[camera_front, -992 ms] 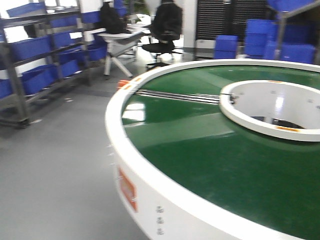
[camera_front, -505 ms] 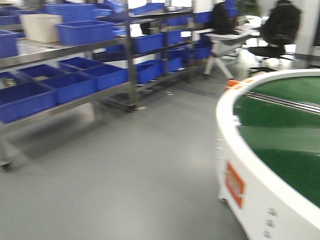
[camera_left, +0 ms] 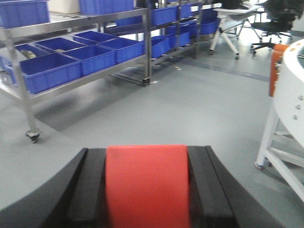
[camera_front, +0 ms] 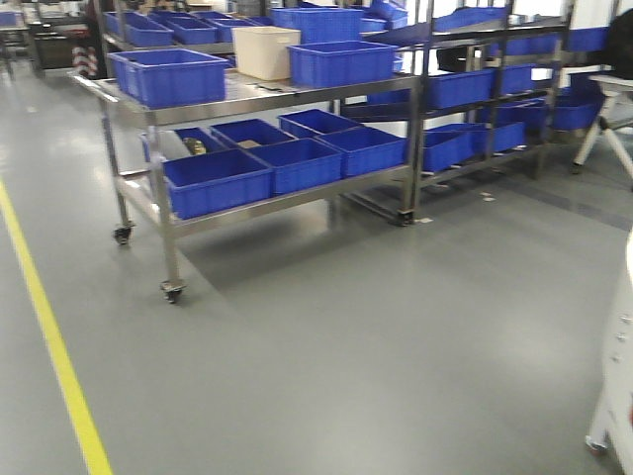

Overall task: Pick red and yellow blocks into blue bin
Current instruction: 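Drive the base away from the table toward the shelves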

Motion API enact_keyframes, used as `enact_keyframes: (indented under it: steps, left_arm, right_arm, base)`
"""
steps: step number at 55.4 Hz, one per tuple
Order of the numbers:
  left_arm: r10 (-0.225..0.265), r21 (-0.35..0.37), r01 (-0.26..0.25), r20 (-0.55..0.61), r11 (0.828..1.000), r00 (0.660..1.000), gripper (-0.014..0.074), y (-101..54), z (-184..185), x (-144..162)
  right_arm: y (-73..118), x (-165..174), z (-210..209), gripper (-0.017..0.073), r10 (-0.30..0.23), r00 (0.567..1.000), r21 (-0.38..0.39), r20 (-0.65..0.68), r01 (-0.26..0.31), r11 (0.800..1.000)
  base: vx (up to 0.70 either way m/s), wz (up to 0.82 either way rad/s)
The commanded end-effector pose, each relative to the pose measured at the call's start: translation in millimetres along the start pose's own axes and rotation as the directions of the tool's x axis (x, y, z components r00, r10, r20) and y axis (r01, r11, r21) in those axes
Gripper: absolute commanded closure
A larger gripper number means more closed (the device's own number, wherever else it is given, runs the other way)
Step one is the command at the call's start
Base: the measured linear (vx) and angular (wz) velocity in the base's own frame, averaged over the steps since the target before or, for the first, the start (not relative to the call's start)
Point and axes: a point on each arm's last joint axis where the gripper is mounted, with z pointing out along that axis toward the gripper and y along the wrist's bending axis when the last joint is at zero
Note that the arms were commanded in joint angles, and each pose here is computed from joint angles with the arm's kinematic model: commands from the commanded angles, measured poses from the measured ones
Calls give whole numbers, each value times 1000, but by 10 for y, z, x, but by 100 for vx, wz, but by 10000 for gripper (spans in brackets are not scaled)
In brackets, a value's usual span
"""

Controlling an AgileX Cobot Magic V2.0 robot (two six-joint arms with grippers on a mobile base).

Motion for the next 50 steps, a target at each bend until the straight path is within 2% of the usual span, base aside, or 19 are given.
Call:
enact_keyframes:
  steps: [1,50]
  left_arm:
    - [-13,-2,13,112,1000,994,591,0,-30,-163]
    - [-13,-2,13,112,1000,994,591,0,-30,-163]
  right_arm:
    - [-11,-165,-32,570,-16,994,9,106,15,1000]
    - [-11,-163,-32,570,-16,994,9,104,15,1000]
  base:
    - [13,39]
    - [21,38]
